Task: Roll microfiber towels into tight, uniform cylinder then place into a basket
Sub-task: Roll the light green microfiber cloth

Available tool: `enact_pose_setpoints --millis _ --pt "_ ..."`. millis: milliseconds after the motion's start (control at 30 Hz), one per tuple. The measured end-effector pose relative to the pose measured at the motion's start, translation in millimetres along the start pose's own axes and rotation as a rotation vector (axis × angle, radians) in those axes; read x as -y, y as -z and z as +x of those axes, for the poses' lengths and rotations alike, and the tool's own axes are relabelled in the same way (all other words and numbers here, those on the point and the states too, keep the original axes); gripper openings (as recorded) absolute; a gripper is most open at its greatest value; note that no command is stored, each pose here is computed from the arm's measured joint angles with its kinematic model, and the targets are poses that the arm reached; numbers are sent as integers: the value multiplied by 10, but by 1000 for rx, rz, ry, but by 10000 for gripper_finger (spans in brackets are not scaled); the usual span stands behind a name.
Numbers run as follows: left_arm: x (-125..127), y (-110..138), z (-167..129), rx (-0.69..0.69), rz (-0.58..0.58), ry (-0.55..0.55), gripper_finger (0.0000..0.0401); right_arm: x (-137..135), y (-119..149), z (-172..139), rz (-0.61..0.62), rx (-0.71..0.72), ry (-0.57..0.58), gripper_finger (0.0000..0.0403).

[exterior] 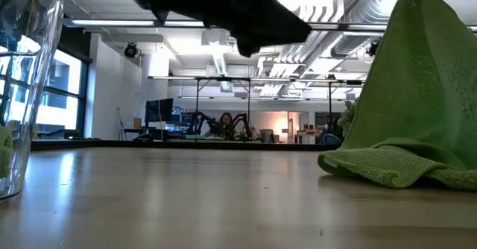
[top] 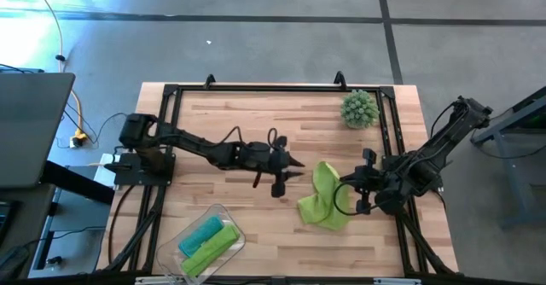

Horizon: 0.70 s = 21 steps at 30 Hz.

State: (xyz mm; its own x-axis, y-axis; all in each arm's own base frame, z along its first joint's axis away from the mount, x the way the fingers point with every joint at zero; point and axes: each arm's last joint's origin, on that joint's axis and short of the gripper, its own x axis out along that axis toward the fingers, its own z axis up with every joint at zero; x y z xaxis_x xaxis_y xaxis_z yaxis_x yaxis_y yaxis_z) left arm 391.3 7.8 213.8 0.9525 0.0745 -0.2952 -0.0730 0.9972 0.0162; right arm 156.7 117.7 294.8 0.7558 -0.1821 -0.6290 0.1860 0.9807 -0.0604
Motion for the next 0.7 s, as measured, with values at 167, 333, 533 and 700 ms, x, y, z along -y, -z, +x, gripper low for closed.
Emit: enact_pose_setpoints --millis 167,333,533,700 --pt "98 55 202 13 25 37 152 -15 -21 11 16 46 15 0" --pt "189 35 391 75 13 44 169 -38 -78 15 42 125 46 0" --pt "233 -129 552 146 15 49 170 -98 -105 59 63 158 57 0" --pt "237 -251 586 187 109 36 170 -131 -166 36 122 202 8 0"
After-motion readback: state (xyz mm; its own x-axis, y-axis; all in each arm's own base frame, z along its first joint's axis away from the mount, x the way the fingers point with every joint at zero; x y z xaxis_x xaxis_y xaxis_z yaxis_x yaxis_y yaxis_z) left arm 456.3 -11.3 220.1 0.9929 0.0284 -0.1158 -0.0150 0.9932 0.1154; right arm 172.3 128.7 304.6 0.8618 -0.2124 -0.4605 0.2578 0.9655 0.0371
